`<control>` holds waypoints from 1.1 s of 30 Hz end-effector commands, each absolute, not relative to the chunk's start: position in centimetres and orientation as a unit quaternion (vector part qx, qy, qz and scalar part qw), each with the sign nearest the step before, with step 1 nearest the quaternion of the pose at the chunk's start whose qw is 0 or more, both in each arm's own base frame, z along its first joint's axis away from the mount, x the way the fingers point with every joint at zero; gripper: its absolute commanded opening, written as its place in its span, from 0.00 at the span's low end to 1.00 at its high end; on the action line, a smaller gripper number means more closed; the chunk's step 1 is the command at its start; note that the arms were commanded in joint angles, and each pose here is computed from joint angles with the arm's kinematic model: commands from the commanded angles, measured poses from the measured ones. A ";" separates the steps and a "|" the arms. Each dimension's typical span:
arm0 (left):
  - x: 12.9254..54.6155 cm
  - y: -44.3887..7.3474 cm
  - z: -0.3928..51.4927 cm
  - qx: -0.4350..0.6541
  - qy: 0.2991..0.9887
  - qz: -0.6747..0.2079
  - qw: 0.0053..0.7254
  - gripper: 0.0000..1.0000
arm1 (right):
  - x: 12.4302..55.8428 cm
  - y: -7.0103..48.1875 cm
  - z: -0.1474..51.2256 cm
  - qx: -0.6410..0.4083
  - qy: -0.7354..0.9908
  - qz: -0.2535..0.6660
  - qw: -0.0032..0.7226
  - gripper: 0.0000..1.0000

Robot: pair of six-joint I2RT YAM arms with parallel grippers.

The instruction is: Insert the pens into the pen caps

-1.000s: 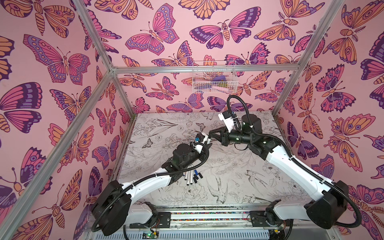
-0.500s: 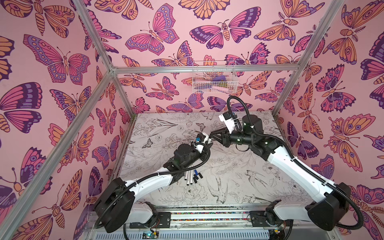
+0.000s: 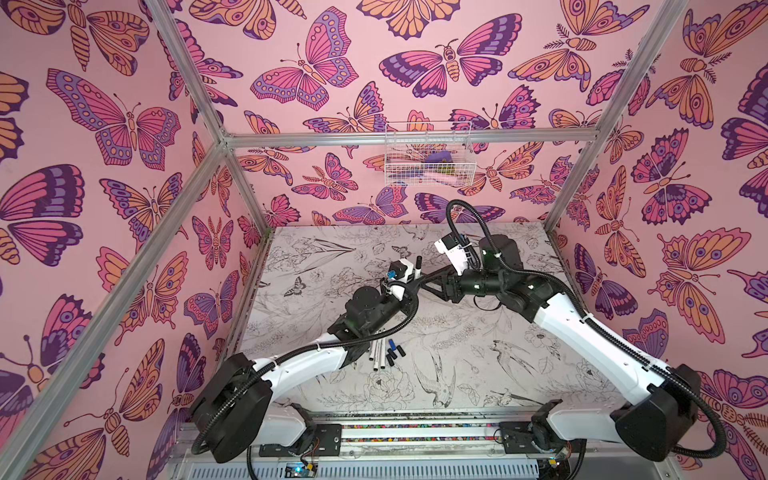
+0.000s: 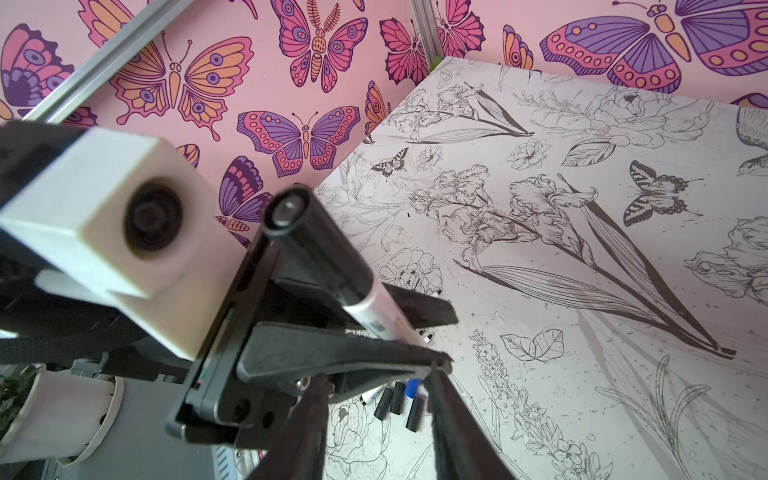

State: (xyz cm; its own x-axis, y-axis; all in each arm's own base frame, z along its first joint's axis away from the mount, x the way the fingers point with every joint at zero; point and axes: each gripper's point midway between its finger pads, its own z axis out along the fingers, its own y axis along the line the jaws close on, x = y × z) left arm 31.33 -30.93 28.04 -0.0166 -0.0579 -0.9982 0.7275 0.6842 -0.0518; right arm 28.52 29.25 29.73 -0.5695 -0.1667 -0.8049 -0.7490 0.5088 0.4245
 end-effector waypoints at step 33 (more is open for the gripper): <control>30.4 -32.4 27.7 0.261 0.642 -0.331 0.640 0.00 | 30.8 31.2 35.1 -0.275 0.756 0.428 0.412 0.24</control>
State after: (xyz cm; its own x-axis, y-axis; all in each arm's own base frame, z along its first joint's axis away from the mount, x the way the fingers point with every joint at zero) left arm 30.81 -32.01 27.05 -0.0578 -0.0651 -0.9962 0.7445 0.6620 -0.0864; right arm 31.19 30.67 34.72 -0.5164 -0.0641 -0.8540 -0.7557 0.5032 0.4192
